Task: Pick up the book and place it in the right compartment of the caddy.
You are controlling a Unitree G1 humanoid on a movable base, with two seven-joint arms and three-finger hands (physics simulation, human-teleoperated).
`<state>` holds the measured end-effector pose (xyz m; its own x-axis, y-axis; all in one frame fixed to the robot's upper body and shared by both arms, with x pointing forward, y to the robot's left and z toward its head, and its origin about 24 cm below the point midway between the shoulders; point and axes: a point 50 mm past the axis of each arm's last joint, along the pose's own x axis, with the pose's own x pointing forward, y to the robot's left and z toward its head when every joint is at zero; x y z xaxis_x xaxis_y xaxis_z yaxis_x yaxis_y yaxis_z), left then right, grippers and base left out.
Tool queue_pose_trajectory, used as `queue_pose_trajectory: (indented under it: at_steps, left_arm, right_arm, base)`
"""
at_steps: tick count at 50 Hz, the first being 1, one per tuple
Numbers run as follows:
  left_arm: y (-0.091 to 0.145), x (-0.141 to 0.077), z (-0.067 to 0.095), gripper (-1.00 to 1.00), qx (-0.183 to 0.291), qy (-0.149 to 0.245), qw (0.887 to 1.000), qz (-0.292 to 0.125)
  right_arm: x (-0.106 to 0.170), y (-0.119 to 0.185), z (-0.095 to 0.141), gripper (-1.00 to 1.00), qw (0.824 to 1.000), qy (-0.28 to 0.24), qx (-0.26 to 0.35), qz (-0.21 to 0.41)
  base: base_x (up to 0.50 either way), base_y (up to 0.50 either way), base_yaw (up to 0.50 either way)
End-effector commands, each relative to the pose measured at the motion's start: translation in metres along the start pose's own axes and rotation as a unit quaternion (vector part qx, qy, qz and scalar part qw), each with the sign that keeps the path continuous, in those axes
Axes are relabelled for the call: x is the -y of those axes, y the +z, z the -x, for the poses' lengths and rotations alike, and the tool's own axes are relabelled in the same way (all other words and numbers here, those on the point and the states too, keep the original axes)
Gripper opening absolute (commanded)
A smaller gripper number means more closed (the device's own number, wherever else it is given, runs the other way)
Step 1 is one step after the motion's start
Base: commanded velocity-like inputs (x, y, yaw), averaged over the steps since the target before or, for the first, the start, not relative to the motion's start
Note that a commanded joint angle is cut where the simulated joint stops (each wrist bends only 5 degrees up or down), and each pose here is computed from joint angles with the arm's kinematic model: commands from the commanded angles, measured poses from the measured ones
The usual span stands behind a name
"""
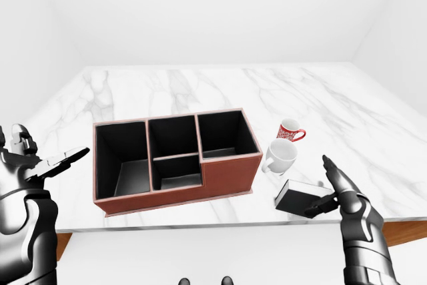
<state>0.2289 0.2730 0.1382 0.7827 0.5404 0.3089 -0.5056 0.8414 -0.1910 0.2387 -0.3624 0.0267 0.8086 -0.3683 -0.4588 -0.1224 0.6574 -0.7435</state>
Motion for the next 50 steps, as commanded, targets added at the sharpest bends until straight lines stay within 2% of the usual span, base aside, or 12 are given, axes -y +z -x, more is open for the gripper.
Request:
queue_pose_trajectory:
  at_steps: [1, 17, 18, 19, 47, 50]
  left_arm:
    - [0.000, 0.000, 0.000, 1.00, 0.000, 0.000, 1.000, 0.000]
    - [0.000, 0.000, 0.000, 1.00, 0.000, 0.000, 1.000, 0.000]
    - [0.000, 0.000, 0.000, 1.00, 0.000, 0.000, 1.000, 0.000]
    - [0.000, 0.000, 0.000, 1.00, -0.001, 0.000, 1.000, 0.000]
    - [0.000, 0.000, 0.000, 1.00, 0.000, 0.001, 1.000, 0.000]
    - [0.000, 0.000, 0.000, 1.00, -0.001, 0.001, 1.000, 0.000]
  right_arm:
    - [-0.014, -0.010, -0.004, 1.00, 1.000, 0.016, -0.025, 0.003]
    - [-0.025, -0.015, -0.007, 1.00, 0.999, 0.036, -0.037, 0.005]
    - [-0.026, -0.015, -0.008, -0.48, 0.999, 0.037, -0.036, 0.005]
    - [-0.026, -0.015, -0.007, -1.00, 0.999, 0.041, -0.034, 0.003]
    - [-0.028, -0.012, -0.005, -1.00, 0.999, 0.048, -0.020, 0.001]
    - [-0.020, -0.005, 0.000, -1.00, 0.999, 0.043, -0.007, 0.001]
  base:
    - [0.00, 0.00, 0.00]
    - [0.00, 0.00, 0.00]
    - [0.00, 0.00, 0.00]
    - [0.00, 0.00, 0.00]
    - [0.00, 0.00, 0.00]
    - [0.00, 0.00, 0.00]
